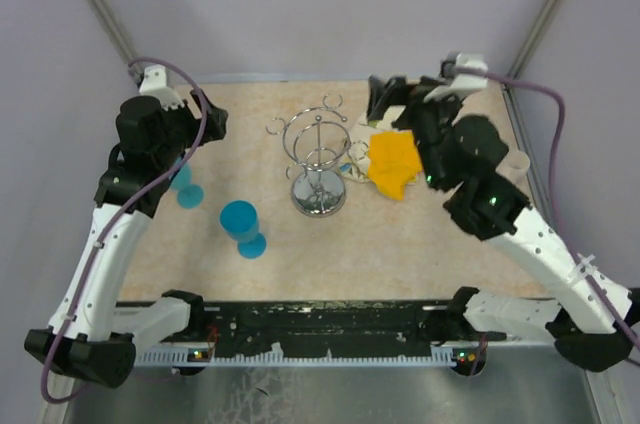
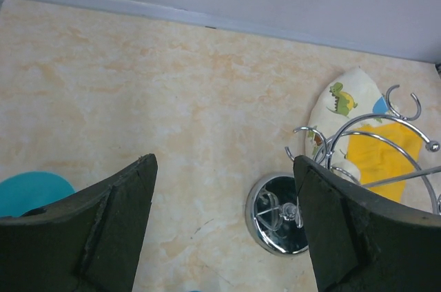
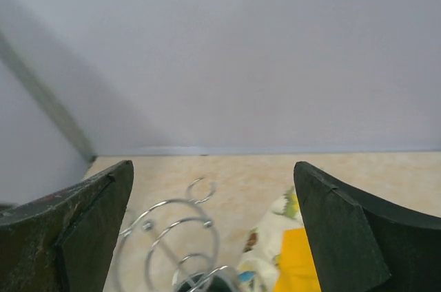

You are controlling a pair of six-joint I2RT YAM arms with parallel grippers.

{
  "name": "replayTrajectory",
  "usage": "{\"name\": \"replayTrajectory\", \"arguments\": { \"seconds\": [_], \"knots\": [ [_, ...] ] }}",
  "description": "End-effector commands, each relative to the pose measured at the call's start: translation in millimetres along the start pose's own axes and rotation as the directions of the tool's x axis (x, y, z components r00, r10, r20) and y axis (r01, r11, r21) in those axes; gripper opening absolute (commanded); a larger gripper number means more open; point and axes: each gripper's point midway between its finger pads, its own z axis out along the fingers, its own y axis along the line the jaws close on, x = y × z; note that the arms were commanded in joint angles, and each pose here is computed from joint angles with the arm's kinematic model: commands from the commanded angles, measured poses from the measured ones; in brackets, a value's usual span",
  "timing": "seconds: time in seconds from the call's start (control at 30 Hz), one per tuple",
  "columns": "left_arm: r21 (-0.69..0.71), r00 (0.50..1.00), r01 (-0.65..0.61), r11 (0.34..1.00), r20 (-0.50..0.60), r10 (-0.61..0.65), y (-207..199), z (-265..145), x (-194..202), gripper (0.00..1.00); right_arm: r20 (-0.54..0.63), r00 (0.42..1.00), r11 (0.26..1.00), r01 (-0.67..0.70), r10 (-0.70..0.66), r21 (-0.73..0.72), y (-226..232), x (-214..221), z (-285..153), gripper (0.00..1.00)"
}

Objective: Take the wine glass off the wine glass rack

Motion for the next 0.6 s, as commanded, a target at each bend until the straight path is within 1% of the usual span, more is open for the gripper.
{"name": "replayTrajectory", "arguments": {
  "seconds": [0.0, 0.07, 0.1, 0.3, 0.37, 0.47, 0.57],
  "knots": [
    [0.011, 1.0, 0.009, 1.0, 0.018, -0.009, -9, 7, -20, 0.86, -0.343, 0.937, 0.996, -0.044, 0.066, 0.071, -63, 72, 29, 0.99],
    [-0.005, 1.0, -0.004, 1.0, 0.011, 0.004, -7, 12, -21, 0.86, -0.399, 0.908, 0.991, -0.099, 0.125, 0.086, -88, 85, 43, 0.99],
    [-0.015, 1.0, -0.012, 1.0, 0.011, 0.012, -5, 15, -22, 0.86, -0.419, 0.898, 0.991, -0.103, 0.13, 0.088, -98, 93, 49, 0.99],
    [-0.1, 0.999, -0.033, 0.994, -0.018, 0.032, 14, 33, -16, 0.87, -0.492, 0.855, 0.983, -0.1, 0.165, 0.156, -144, 131, 75, 0.99],
    [-0.118, 0.999, -0.031, 0.993, -0.027, 0.028, 20, 41, -14, 0.87, -0.5, 0.849, 0.975, -0.071, 0.171, 0.212, -162, 141, 81, 0.99],
    [-0.113, 0.998, -0.023, 0.993, -0.06, 0.016, 22, 52, -4, 0.86, -0.528, 0.832, 0.969, -0.043, 0.169, 0.243, -174, 155, 82, 0.99],
    [-0.104, 0.997, -0.012, 0.994, -0.075, 0.004, 22, 59, 5, 0.86, -0.523, 0.835, 0.967, -0.037, 0.169, 0.253, -177, 159, 81, 0.99]
  ]
}}
